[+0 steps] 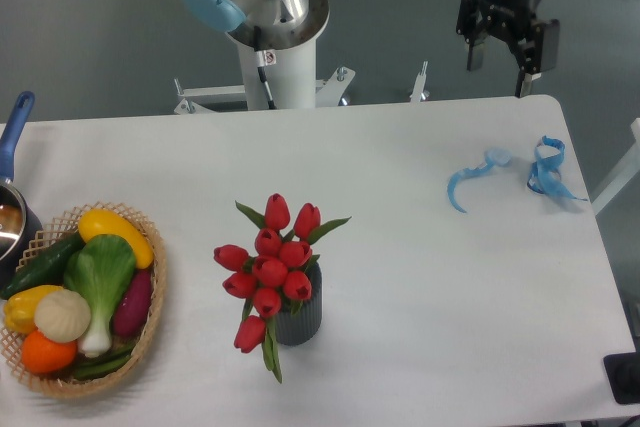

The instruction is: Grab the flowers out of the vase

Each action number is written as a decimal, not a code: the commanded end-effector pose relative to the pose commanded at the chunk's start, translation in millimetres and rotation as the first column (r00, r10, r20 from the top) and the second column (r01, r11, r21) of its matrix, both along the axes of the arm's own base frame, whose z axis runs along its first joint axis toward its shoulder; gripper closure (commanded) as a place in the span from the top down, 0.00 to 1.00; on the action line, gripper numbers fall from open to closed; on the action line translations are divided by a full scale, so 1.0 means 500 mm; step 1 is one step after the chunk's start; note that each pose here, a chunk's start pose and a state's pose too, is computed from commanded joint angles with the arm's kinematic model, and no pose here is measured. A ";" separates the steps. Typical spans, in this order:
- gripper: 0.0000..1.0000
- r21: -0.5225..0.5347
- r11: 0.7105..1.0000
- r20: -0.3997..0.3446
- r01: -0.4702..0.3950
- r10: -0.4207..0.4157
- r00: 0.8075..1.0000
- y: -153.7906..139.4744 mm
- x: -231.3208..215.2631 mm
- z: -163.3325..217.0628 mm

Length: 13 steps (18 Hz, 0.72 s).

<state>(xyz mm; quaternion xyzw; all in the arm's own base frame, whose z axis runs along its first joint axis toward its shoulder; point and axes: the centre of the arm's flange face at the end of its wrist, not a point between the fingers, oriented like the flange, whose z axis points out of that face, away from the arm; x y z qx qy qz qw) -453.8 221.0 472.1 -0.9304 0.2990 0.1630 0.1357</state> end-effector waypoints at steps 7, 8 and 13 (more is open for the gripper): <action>1.00 -0.006 1.000 0.010 0.004 -0.003 1.000 0.007 0.019 -0.013; 1.00 -0.004 1.000 0.020 0.004 -0.004 1.000 0.007 0.019 -0.021; 1.00 0.069 0.997 0.081 -0.033 0.027 0.996 0.019 0.022 -0.042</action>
